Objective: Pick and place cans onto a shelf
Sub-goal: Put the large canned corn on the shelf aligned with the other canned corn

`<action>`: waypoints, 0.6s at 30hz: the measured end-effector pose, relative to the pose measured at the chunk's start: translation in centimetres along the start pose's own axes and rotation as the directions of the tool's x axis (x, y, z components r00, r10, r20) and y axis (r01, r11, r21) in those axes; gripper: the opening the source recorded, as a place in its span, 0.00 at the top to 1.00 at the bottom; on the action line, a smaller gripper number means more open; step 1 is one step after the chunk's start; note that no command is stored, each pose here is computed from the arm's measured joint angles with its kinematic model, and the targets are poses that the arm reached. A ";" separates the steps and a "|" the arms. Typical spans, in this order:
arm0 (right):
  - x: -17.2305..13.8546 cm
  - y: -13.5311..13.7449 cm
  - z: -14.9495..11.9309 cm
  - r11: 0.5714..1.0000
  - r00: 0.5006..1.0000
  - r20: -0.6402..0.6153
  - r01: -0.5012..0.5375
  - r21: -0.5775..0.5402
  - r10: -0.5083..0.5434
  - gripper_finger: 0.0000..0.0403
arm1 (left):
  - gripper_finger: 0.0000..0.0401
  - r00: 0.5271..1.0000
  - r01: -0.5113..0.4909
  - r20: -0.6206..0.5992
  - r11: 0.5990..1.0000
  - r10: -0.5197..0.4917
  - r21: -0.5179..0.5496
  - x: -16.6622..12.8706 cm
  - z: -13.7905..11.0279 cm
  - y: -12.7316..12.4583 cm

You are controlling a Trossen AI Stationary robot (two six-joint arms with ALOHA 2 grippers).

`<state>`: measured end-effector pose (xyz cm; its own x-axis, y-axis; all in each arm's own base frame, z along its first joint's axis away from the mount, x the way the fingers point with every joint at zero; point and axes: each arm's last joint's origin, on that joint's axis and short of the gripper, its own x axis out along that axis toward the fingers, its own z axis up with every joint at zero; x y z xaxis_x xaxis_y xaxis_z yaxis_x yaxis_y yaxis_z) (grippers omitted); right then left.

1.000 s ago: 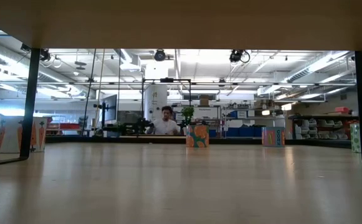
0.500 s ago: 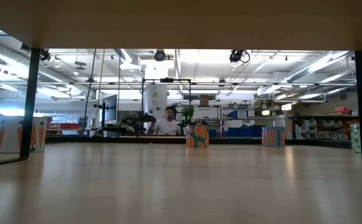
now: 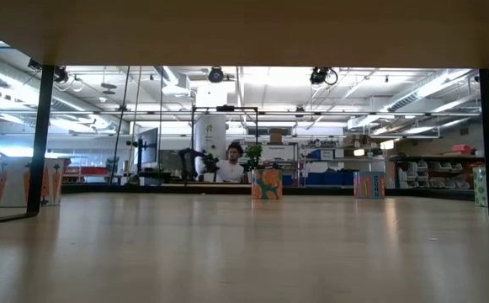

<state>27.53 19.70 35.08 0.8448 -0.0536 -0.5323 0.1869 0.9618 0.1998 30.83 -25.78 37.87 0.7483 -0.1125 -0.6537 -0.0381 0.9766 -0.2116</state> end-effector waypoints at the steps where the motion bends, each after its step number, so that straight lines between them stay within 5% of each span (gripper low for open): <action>1: -0.1 0.0 0.0 1.000 1.000 -0.001 0.000 -0.001 0.000 0.14 | 0.56 1.000 -0.006 0.004 1.000 0.006 -0.015 0.0 0.1 0.1; 6: -0.1 0.0 -0.1 1.000 1.000 -0.007 0.000 -0.004 0.000 0.14 | 0.95 0.999 -0.040 -0.004 0.998 0.040 -0.043 0.3 0.3 0.7; 18: -0.4 0.4 -0.6 1.000 1.000 -0.020 -0.006 -0.010 0.006 0.14 | 0.99 0.991 -0.086 -0.099 0.996 0.087 0.008 2.2 -1.0 0.7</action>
<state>26.99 20.23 34.88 0.8357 -0.0424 -0.5475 0.1766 0.9648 0.1948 31.78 -25.53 35.54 0.6732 -0.0449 -0.7381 -0.0970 0.9842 -0.1483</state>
